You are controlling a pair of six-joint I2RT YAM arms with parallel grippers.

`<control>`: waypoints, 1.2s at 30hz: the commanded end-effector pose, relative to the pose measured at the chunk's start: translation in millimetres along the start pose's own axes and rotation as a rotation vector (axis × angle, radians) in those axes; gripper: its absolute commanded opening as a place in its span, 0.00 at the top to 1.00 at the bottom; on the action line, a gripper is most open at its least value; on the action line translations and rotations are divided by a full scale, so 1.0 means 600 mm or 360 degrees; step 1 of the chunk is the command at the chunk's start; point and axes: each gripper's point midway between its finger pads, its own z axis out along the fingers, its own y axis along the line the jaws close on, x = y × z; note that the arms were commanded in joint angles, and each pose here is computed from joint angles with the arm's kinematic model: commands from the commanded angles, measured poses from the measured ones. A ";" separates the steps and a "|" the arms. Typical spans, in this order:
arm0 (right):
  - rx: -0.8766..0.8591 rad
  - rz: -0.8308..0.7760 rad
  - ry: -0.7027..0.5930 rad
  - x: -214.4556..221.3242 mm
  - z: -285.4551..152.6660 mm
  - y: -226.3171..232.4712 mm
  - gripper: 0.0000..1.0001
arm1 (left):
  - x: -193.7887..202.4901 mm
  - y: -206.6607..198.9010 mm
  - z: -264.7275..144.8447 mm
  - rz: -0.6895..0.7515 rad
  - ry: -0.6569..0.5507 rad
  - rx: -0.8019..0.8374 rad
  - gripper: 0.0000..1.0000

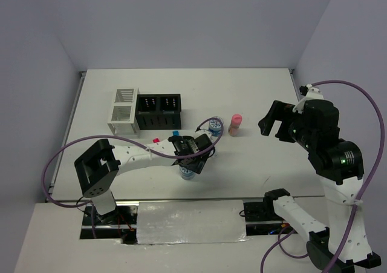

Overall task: Sort the stationery into containers
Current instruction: Pick up the stationery from the center of the board.

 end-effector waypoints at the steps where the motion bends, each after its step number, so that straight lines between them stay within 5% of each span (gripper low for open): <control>1: -0.0052 0.0007 -0.0043 -0.015 0.011 0.014 0.00 | 0.003 0.001 -0.001 -0.0017 0.0003 0.0009 0.17; 19: -0.0063 0.0010 -0.0044 -0.021 0.022 0.019 0.00 | 0.016 0.007 -0.010 -0.0019 0.0060 -0.0005 0.11; 21: -0.0062 0.0007 -0.0041 -0.021 0.024 0.018 0.00 | 0.022 0.008 -0.010 -0.0009 0.0072 -0.0002 0.23; 22: -0.0063 0.0007 -0.0038 -0.019 0.024 0.018 0.00 | 0.022 0.008 -0.011 -0.0009 0.0073 -0.0001 0.45; 26: -0.0066 0.0015 -0.0032 -0.021 0.025 0.020 0.00 | 0.008 0.000 -0.029 -0.0025 0.0055 0.0048 0.95; 27: -0.0071 0.0012 -0.0038 -0.023 0.023 0.021 0.00 | 0.004 -0.001 -0.042 -0.0029 0.0059 0.0063 1.00; 36: -0.0073 0.0023 -0.0087 -0.032 0.014 0.022 0.00 | -0.148 0.005 -0.218 -0.0105 -0.0282 0.0133 1.00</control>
